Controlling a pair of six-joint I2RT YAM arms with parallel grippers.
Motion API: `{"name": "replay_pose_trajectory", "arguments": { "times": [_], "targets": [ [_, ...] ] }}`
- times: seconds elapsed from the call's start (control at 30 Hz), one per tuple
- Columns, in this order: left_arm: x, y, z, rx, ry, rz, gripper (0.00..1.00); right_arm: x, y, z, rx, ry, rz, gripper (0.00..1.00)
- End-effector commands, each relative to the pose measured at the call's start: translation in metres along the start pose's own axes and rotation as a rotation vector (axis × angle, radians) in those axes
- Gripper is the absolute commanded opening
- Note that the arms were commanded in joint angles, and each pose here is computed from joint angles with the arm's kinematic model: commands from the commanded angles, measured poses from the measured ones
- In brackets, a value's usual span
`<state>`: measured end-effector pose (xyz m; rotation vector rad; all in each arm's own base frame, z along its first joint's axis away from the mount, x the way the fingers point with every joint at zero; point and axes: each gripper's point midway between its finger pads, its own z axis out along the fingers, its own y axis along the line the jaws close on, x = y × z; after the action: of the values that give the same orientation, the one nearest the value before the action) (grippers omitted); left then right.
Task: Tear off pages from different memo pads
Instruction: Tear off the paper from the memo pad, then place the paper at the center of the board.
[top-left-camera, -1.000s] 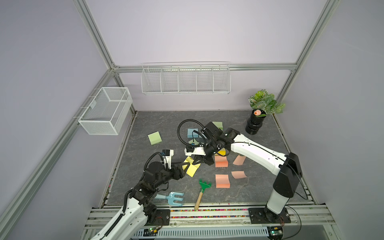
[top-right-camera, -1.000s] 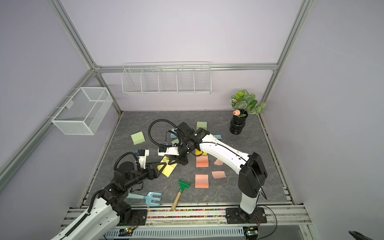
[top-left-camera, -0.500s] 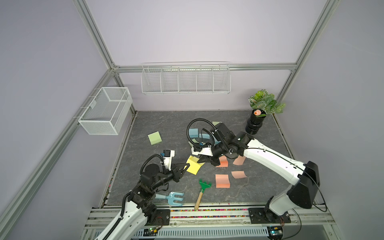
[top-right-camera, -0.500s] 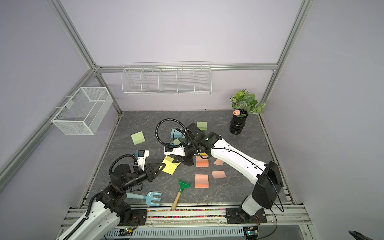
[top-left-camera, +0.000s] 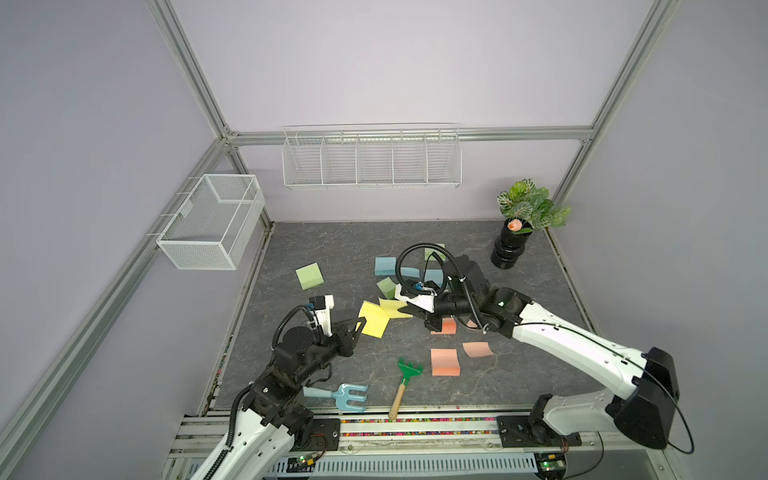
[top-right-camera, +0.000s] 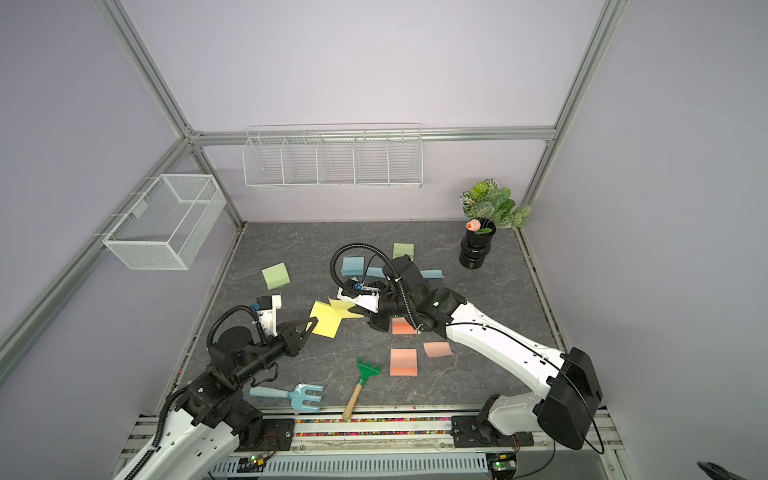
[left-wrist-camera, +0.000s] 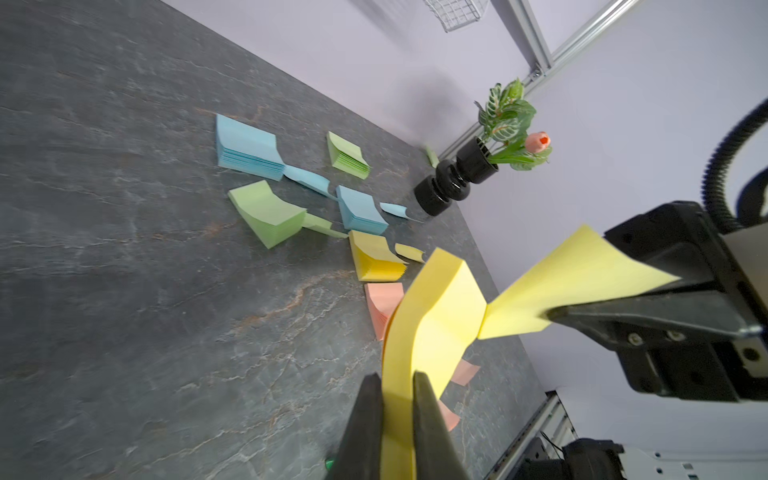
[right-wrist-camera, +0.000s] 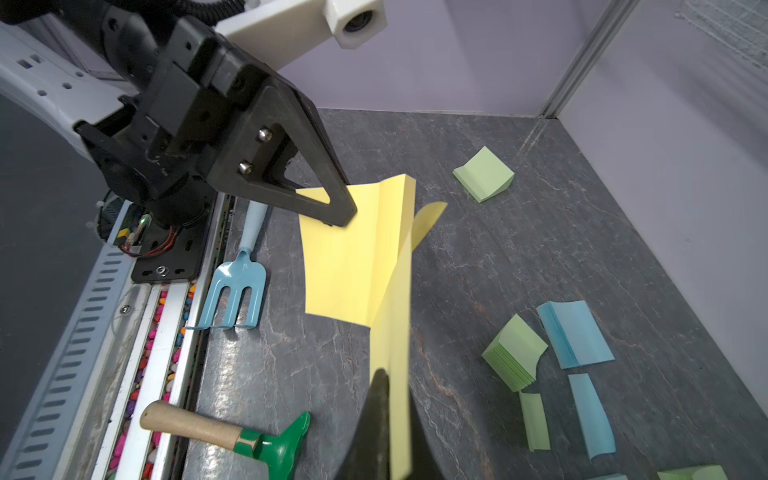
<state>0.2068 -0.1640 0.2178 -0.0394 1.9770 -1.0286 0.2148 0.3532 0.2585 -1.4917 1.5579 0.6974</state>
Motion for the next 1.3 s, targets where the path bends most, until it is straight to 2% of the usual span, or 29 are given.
{"name": "replay_pose_trajectory", "arguments": {
  "times": [0.0, 0.3, 0.5, 0.63, 0.87, 1.13, 1.27],
  "targets": [
    [-0.005, 0.045, -0.011, -0.265, -0.03, -0.03, 0.0, -0.009, -0.014, -0.013, 0.081, -0.016, 0.017, 0.07],
    [-0.028, 0.055, -0.023, -0.411, -0.081, -0.025, 0.0, 0.005, -0.015, -0.022, 0.121, 0.051, 0.02, 0.07],
    [-0.048, 0.053, -0.042, -0.472, -0.14, 0.005, 0.0, 0.035, -0.023, -0.012, 0.141, 0.206, -0.011, 0.07],
    [-0.049, 0.059, -0.051, -0.518, -0.144, 0.024, 0.0, 0.055, -0.024, -0.005, 0.136, 0.282, -0.064, 0.07],
    [-0.048, 0.057, -0.061, -0.503, -0.164, 0.007, 0.0, 0.108, -0.039, 0.02, 0.146, 0.487, -0.174, 0.07],
    [-0.045, 0.055, -0.068, -0.453, -0.205, -0.025, 0.0, 0.149, -0.042, 0.063, 0.026, 0.589, -0.186, 0.07],
    [-0.04, 0.056, -0.06, -0.448, -0.177, -0.029, 0.0, 0.174, -0.055, 0.071, 0.017, 0.707, -0.185, 0.06]
  ]
}}
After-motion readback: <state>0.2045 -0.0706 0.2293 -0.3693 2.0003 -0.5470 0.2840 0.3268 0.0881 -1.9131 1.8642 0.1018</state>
